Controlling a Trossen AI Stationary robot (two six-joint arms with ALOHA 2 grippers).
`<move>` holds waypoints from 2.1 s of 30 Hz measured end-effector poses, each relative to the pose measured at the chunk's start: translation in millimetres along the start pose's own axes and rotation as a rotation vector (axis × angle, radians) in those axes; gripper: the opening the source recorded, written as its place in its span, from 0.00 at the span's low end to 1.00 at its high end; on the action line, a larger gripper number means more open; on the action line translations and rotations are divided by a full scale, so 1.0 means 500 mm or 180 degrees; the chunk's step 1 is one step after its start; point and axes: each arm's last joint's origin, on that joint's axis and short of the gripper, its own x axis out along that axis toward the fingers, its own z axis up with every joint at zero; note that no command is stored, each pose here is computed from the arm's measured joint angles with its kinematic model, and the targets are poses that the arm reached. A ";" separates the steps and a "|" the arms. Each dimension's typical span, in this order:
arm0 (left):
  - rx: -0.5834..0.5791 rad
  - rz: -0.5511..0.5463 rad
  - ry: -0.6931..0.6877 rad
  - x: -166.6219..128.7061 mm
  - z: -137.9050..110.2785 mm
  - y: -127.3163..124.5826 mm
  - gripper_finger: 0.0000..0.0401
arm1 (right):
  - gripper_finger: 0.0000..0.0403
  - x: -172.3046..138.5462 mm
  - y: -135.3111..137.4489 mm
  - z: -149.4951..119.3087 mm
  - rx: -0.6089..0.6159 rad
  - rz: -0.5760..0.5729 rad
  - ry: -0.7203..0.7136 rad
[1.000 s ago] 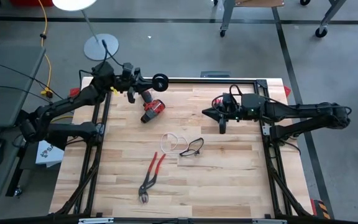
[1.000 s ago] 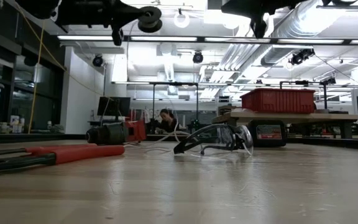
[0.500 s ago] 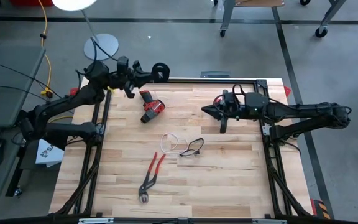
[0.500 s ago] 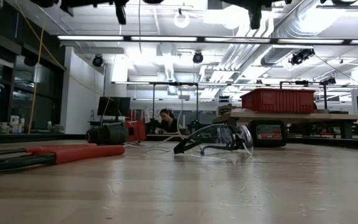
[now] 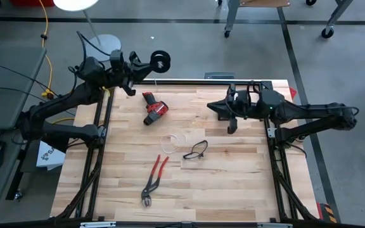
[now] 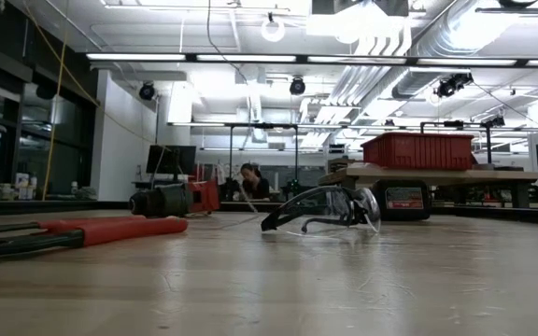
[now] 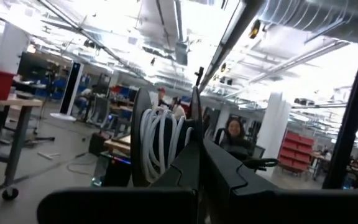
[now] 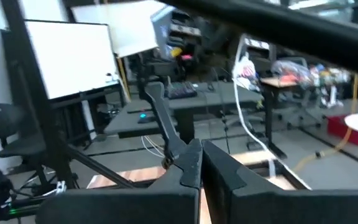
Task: Coil cords
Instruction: Coil the white wire onto the black spool
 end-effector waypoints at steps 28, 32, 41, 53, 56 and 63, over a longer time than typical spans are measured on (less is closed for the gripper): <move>0.0690 -0.0229 0.0679 0.013 0.049 -0.026 0.00 | 0.00 0.068 0.016 0.029 0.0305 -0.0050 0.0018; 0.0640 -0.0212 0.0637 0.026 0.043 -0.018 0.00 | 0.00 0.065 0.017 0.032 0.0240 -0.0015 0.0004; 0.0650 -0.0203 0.0465 0.036 0.046 -0.016 0.00 | 0.00 0.056 0.018 0.042 0.0169 0.0038 -0.0043; 0.0603 -0.0033 0.0476 0.036 0.043 -0.013 0.00 | 0.00 0.056 0.018 0.039 0.0044 0.0042 0.0008; 0.0588 -0.0028 0.0553 0.037 0.037 -0.016 0.00 | 0.00 0.056 0.018 0.035 -0.0002 0.0042 0.0077; 0.0194 -0.0231 0.0450 0.046 0.035 -0.046 0.00 | 0.00 0.064 0.022 0.025 0.0135 0.0270 0.0173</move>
